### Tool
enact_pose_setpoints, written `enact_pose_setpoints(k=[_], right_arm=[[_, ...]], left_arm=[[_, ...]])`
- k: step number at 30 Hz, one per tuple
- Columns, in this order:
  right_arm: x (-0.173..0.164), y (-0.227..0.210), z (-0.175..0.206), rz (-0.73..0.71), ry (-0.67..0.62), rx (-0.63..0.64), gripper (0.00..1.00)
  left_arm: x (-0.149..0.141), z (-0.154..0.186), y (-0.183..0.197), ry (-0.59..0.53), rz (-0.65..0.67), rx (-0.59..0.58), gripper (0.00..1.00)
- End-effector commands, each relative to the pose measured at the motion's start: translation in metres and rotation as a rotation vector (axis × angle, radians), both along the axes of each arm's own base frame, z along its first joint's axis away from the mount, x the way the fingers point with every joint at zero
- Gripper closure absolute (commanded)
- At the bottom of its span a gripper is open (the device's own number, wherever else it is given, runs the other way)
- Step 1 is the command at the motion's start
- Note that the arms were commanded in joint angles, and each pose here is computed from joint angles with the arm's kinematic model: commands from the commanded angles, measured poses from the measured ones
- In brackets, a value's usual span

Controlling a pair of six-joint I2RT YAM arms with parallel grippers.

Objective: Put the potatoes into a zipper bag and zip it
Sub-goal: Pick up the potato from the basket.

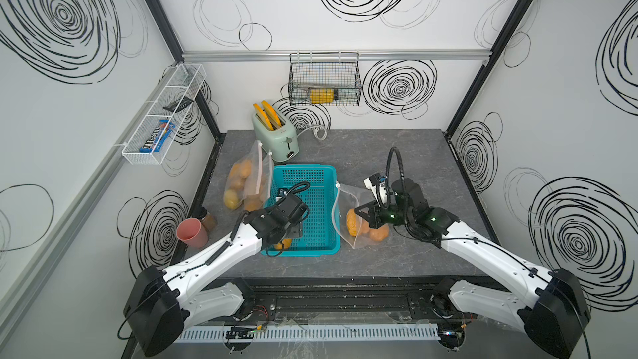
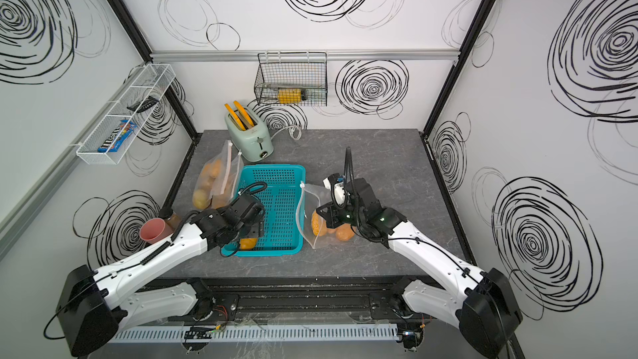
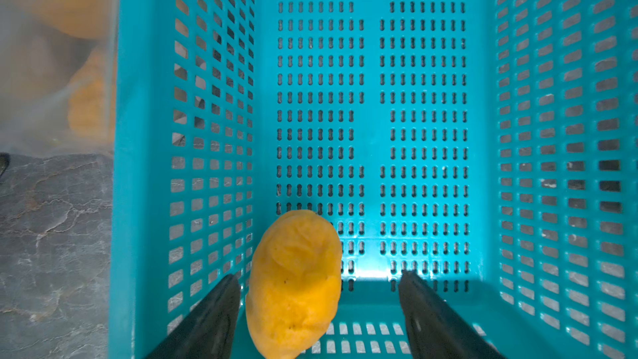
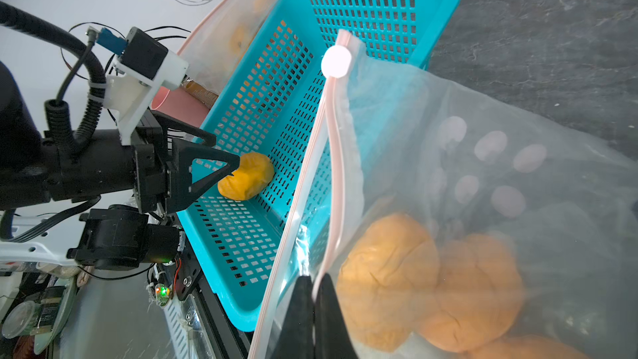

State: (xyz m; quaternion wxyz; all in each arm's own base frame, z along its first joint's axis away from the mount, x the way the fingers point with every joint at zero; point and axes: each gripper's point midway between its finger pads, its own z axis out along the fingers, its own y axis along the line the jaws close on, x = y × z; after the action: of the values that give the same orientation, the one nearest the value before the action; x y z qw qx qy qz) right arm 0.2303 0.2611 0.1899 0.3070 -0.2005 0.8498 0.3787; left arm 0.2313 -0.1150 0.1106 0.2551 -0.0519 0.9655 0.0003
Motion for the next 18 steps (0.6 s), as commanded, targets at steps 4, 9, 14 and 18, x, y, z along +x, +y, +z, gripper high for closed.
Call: enact_pose_setpoints(k=[4,9,14,18], right_arm=[[0.000,-0.001,0.006,0.008,-0.037,0.021,1.00],[-0.001,-0.001,0.008,0.010,-0.038,0.021,1.00],[-0.001,-0.002,0.004,0.005,-0.044,0.020,1.00],[0.000,-0.003,0.000,0.001,-0.040,0.008,1.00]], left_arm=[[-0.002,-0.008,0.021,0.011,0.104,0.090,0.24],[-0.002,-0.014,0.023,0.023,0.122,0.098,0.24],[-0.003,-0.024,0.021,0.057,0.113,0.129,0.24],[-0.001,-0.035,0.011,0.077,0.101,0.063,0.22]])
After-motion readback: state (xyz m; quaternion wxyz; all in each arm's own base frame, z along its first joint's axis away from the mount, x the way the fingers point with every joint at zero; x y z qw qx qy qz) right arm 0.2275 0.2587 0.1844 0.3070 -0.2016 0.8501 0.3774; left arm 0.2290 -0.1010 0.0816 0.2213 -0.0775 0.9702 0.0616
